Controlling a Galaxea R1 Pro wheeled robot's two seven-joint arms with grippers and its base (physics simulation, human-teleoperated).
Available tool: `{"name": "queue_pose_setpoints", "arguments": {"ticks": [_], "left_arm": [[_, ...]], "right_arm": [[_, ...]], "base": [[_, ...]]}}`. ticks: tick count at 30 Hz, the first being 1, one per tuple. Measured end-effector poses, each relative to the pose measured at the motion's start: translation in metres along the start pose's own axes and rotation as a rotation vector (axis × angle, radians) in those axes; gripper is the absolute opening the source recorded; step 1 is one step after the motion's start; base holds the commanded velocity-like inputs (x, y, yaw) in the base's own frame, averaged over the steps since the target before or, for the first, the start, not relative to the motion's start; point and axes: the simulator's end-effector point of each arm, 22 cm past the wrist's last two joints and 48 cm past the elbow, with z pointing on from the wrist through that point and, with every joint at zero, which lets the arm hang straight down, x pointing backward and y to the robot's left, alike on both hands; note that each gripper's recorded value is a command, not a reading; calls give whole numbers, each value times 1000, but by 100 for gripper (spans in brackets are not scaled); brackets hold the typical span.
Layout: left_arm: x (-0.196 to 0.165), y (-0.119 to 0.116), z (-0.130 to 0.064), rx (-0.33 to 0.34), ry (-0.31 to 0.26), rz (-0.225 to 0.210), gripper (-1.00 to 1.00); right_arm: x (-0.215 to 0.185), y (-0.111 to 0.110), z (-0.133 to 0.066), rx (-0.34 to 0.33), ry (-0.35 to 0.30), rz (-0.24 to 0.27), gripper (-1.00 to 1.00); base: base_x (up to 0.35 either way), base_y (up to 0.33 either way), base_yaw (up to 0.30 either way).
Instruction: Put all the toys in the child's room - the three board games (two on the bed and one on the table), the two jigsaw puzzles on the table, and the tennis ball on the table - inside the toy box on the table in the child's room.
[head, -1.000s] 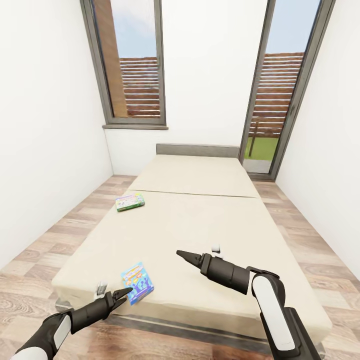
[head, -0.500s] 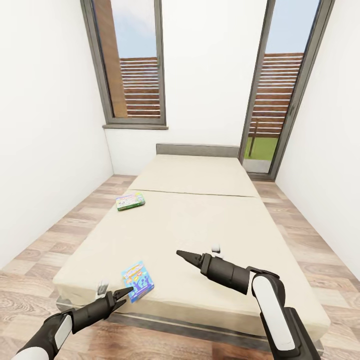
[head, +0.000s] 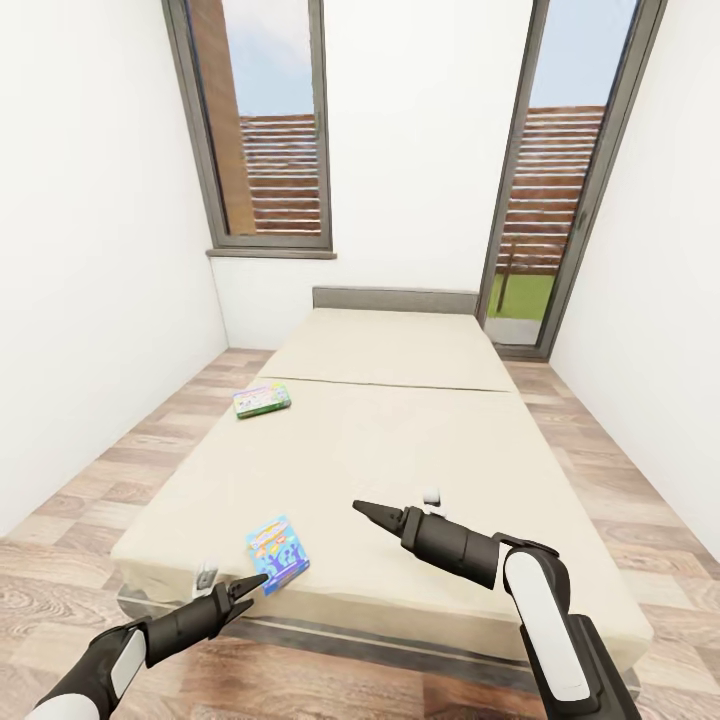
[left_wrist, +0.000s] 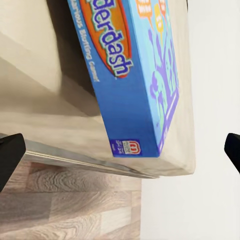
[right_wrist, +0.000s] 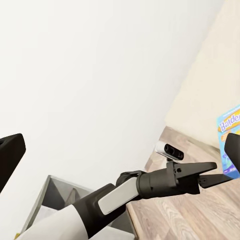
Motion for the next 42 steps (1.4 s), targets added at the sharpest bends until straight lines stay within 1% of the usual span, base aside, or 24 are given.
{"name": "queue_pose_setpoints", "arguments": {"ticks": [8, 18, 34, 40, 42], "left_arm": [[0, 0, 0, 0, 0, -1, 100], [1, 0, 1, 1, 1, -1, 100], [1, -1, 2, 1, 0, 0, 100], [1, -1, 2, 1, 1, 0, 100], [5, 2, 1, -10, 19, 0, 100]], "right_arm": [[0, 0, 0, -1, 0, 0, 100], [0, 0, 0, 0, 0, 0, 100], [0, 0, 0, 0, 0, 0, 100], [0, 0, 0, -1, 0, 0, 100], [0, 0, 0, -1, 0, 0, 100]], "base": [[-4, -12, 0], [0, -114, 0], [3, -7, 0], [122, 0, 0], [71, 0, 0]]}}
